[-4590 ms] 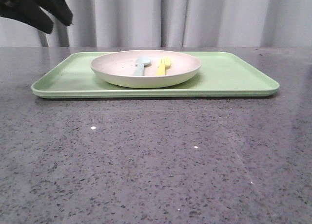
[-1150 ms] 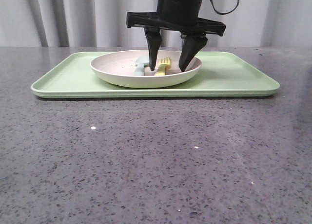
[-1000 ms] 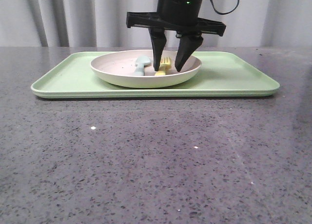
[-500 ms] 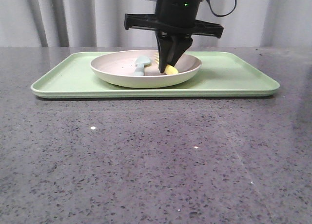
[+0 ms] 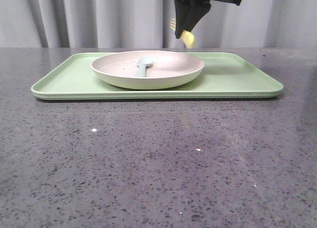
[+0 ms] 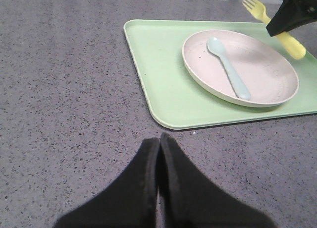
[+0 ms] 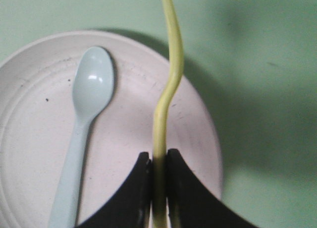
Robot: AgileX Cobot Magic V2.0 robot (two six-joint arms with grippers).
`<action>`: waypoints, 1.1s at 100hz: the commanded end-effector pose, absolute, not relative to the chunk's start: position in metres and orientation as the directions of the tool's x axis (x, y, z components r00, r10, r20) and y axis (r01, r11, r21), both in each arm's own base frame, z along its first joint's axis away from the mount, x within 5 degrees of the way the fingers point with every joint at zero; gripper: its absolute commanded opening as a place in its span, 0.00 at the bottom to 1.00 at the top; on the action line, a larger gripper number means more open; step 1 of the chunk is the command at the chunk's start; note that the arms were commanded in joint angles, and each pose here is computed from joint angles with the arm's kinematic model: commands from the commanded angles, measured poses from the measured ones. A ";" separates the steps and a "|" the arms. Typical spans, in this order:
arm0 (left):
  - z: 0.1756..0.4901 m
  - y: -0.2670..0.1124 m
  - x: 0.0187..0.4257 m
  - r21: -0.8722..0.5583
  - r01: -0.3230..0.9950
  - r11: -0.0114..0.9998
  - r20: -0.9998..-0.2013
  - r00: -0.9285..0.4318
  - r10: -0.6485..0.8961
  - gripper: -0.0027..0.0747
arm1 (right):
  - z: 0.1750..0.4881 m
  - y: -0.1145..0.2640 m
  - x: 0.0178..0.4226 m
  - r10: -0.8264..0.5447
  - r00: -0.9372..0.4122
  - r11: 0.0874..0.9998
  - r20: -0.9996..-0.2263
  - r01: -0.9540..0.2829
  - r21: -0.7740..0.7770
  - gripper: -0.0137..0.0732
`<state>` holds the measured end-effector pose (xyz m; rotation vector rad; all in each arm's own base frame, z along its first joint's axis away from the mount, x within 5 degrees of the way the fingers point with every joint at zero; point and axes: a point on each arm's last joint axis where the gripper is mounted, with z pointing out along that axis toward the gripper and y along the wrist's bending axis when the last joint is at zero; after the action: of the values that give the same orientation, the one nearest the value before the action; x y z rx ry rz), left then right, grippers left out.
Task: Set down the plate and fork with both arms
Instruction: 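Lift the yellow fork and carry it beside the plate with the right gripper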
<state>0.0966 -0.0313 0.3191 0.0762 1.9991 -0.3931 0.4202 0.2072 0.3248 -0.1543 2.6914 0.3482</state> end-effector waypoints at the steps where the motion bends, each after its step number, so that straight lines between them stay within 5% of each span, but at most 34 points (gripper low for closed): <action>1: 0.334 -0.031 0.099 -0.263 0.227 0.938 -0.914 -0.369 -0.167 0.01 | 0.371 0.184 0.400 -0.055 -0.890 0.968 -0.452 -0.160 0.196 0.08; 33: 0.334 -0.031 0.099 -0.263 0.226 0.938 -0.915 -0.368 -0.167 0.01 | 0.369 0.150 0.406 -0.008 -0.899 0.982 -0.439 -0.091 0.167 0.08; 68: 0.335 -0.030 0.099 -0.263 0.226 0.938 -0.918 -0.358 -0.171 0.01 | 0.329 0.145 0.408 -0.046 -0.942 0.994 -0.333 -0.078 0.083 0.08; 93: 0.336 -0.030 0.099 -0.263 0.226 0.938 -0.919 -0.356 -0.171 0.01 | 0.326 0.146 0.409 -0.042 -0.940 0.993 -0.338 -0.077 0.090 0.09; 110: 0.336 -0.030 0.099 -0.263 0.226 0.938 -0.919 -0.356 -0.171 0.01 | 0.319 0.148 0.411 -0.042 -0.950 0.992 -0.308 -0.076 0.100 0.27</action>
<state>0.0967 -0.0313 0.3194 0.0745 1.9955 -0.3948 0.4247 0.1560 0.2943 -0.0834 2.8047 0.1680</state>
